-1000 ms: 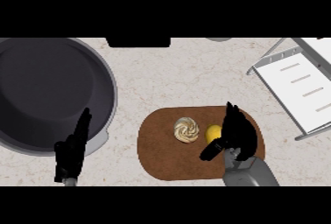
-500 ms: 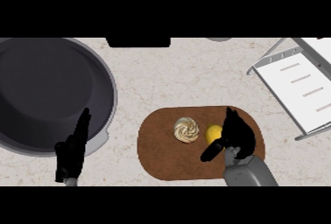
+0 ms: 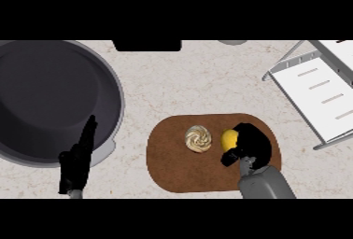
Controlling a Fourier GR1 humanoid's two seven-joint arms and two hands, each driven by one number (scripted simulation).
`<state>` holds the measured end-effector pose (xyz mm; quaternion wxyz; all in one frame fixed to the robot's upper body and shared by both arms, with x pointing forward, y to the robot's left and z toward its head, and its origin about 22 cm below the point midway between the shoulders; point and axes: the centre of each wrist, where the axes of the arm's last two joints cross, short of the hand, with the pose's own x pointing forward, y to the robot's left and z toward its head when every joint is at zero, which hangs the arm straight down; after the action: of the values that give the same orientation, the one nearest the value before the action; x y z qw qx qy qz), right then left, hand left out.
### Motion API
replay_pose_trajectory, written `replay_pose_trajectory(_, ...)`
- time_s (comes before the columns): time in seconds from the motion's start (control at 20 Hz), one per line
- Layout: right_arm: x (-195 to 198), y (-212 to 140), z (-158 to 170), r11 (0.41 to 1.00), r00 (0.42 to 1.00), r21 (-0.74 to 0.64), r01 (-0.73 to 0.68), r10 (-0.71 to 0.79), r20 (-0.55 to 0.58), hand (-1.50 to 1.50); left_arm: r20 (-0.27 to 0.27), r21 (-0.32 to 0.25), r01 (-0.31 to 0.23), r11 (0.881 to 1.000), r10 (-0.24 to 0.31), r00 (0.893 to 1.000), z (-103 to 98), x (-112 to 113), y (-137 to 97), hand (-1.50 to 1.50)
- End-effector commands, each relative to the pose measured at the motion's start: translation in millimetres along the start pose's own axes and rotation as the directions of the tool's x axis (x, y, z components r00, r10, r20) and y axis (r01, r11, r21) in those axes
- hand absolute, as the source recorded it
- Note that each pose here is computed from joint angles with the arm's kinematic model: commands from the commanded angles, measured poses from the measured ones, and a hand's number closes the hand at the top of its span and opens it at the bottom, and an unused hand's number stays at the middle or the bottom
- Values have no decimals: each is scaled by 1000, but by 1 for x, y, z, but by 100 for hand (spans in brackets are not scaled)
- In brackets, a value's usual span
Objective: Pick the lemon from the cutting board and place it in the tiered basket
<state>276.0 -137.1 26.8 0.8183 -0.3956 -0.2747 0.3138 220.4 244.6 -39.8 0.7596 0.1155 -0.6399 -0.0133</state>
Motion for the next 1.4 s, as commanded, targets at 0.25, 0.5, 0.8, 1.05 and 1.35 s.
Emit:
replay_pose_trajectory(0.25,33,17,1,988,992,-93,-124,121,-35,150,-88,-4,-3,1000,2,996,11,-13,-16,0)
replay_pose_trajectory(0.5,-115,-38,-53,985,972,-168,-49,8,-236,150,-104,34,10,999,-7,995,14,-18,14,0)
replay_pose_trajectory(0.8,-164,-83,-32,936,948,-335,105,-196,-251,150,-92,23,-17,1000,19,996,8,-8,-9,0)
replay_pose_trajectory(1.05,-173,-125,10,793,903,-529,304,-416,-105,150,-127,37,3,999,2,992,16,-22,5,0)
replay_pose_trajectory(1.35,-159,-176,85,579,861,-706,407,-501,85,150,-104,28,1,1000,2,995,7,-8,7,0)
